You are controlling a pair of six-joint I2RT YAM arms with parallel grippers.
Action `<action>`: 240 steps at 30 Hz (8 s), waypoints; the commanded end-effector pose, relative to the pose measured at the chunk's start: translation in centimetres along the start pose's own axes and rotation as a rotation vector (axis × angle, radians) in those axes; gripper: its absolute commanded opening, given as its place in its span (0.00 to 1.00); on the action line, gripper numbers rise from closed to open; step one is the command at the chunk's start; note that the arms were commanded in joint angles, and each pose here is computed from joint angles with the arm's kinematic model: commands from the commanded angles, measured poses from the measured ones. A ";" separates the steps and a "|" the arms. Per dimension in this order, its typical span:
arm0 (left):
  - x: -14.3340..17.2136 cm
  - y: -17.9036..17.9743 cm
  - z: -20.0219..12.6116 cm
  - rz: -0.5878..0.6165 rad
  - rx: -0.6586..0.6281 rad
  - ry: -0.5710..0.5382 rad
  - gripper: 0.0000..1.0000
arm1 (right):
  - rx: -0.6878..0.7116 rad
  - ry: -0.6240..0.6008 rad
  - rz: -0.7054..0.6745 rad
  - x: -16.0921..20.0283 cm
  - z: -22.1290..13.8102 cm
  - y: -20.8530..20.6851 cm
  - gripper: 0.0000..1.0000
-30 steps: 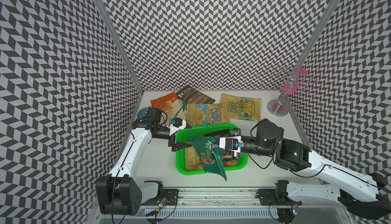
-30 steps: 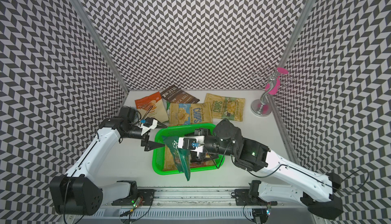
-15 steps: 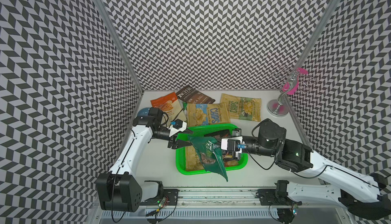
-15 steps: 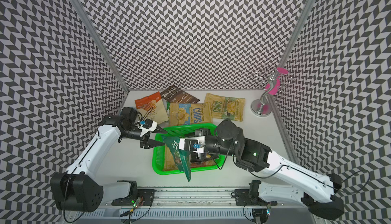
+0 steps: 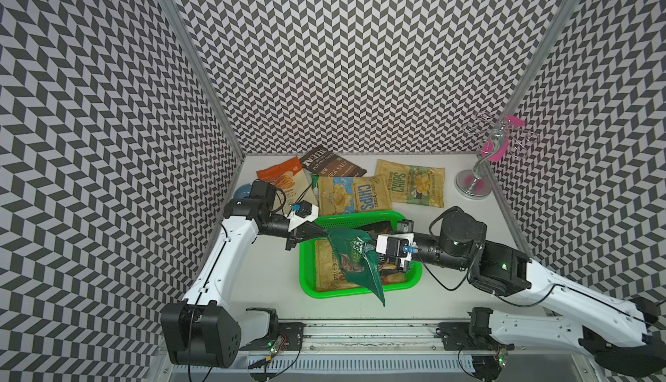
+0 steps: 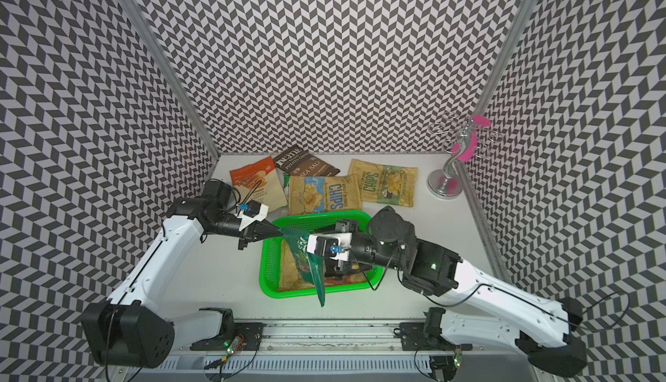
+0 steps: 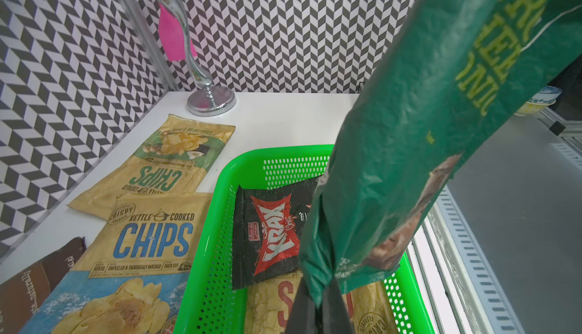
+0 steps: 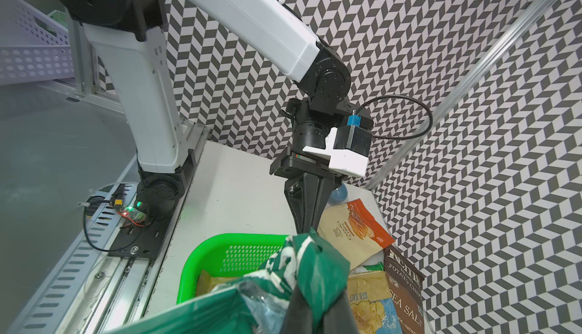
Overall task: Put the potato chips into the basket
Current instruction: Place the potato chip in the basket, then pick up the potato chip from the center of the board.
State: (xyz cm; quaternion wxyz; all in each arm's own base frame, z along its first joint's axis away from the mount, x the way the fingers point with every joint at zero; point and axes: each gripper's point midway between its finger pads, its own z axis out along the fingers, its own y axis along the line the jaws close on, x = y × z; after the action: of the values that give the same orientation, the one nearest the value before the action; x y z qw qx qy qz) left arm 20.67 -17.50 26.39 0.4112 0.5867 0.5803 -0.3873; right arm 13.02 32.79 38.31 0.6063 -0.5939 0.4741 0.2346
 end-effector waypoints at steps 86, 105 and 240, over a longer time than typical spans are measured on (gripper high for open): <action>5.1 6.3 -1.3 -0.205 -0.417 0.213 0.60 | 0.584 0.615 0.587 22.2 -1.5 -4.3 0.78; 9.7 6.4 3.0 -0.217 -0.348 0.255 0.53 | 0.175 0.408 1.116 22.8 6.7 -0.8 0.77; 9.9 8.7 -5.0 -0.481 -0.763 0.148 0.99 | 1.153 0.356 1.731 47.1 -18.6 -9.2 0.37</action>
State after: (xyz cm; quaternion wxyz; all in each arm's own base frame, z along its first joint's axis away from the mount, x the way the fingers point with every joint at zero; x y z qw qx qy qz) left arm 29.78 -9.07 19.24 0.4517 0.2650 0.8319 -0.1835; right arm 35.17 0.64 5.14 0.3254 0.3047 0.8670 0.2225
